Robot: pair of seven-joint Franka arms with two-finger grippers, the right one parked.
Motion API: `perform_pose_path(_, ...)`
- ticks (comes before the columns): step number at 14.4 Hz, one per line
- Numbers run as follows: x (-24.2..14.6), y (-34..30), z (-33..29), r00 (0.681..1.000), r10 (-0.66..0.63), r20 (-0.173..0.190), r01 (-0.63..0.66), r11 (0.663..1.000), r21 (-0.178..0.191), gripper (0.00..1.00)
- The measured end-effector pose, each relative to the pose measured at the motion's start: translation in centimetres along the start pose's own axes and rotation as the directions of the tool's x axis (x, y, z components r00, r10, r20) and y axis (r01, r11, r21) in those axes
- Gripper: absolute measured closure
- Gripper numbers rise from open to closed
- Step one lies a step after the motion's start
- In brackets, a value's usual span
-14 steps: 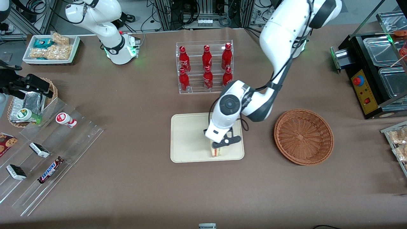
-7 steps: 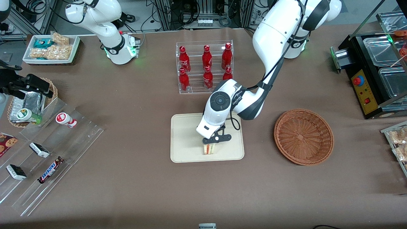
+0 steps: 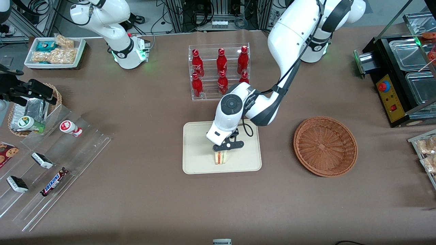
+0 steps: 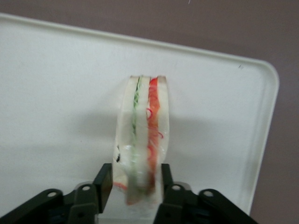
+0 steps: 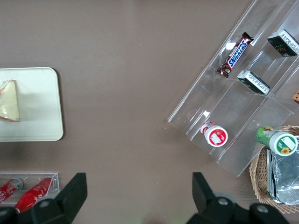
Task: Place sandwich from basket to tray
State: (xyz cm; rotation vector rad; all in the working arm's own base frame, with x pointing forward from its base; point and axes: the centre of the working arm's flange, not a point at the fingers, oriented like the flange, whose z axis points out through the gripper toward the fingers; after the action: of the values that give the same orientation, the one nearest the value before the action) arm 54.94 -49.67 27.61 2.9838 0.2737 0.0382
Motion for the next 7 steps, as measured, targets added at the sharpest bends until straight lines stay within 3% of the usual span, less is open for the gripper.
perform_pose_path(4,2.6,-2.0,-11.1,0.999,-0.038,-0.016,0.038,0.999,0.015,0.06)
perform_pose_path(5,3.2,-3.2,-13.8,0.999,-0.040,-0.008,0.041,0.999,0.035,0.00)
perform_pose_path(7,4.3,-6.2,-17.6,0.999,-0.037,0.020,0.035,0.997,0.076,0.00)
